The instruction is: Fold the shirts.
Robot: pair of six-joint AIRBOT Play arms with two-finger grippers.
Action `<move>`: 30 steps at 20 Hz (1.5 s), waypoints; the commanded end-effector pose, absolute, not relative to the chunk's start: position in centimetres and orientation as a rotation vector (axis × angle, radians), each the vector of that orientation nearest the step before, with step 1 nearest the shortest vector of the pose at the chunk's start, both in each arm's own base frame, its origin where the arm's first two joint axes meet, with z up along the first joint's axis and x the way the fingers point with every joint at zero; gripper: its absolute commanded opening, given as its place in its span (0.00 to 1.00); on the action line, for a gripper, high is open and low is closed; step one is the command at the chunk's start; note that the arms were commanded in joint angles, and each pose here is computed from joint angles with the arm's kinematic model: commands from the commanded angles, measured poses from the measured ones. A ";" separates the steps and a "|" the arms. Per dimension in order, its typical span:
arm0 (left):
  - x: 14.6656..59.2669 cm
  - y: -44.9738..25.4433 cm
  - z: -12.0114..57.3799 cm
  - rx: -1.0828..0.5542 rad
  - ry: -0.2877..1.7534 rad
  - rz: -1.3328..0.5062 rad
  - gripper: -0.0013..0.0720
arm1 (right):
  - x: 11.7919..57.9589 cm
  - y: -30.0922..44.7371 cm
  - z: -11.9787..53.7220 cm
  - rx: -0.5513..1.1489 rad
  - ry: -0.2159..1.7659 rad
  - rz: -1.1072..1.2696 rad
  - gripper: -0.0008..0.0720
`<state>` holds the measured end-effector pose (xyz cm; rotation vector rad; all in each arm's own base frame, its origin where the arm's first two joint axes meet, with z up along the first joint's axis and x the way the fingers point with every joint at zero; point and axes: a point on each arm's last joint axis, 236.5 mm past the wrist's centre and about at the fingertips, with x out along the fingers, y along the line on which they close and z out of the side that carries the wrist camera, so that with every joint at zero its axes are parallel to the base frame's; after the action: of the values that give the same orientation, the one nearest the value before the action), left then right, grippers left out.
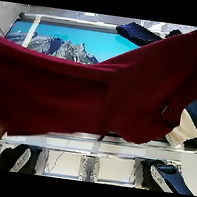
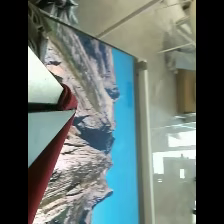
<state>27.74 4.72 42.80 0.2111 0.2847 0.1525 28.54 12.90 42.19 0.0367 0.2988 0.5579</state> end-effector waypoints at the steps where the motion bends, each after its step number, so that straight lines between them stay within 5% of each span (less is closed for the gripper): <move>1: 34.6 5.1 36.2 0.287 0.538 0.181 0.03 | 34.4 12.3 35.3 0.040 0.542 0.525 0.04; 7: 49.8 6.8 15.6 0.202 0.923 0.110 0.03 | 48.1 13.1 16.6 0.147 0.930 0.498 0.04; 13: 55.6 6.9 -0.3 0.195 1.094 0.078 0.03 | 57.3 13.0 2.5 0.278 0.975 0.393 0.04; 18: 55.7 6.9 0.6 0.178 1.074 0.091 0.03 | 56.4 11.9 1.1 0.198 1.045 0.378 0.04; 30: 44.5 6.4 -7.0 0.094 1.458 0.069 0.03 | 45.9 11.2 -6.9 0.039 1.462 0.393 0.04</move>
<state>46.34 6.83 -4.64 0.1063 1.3983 0.0851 48.03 11.62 -4.86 0.0547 1.3799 0.3986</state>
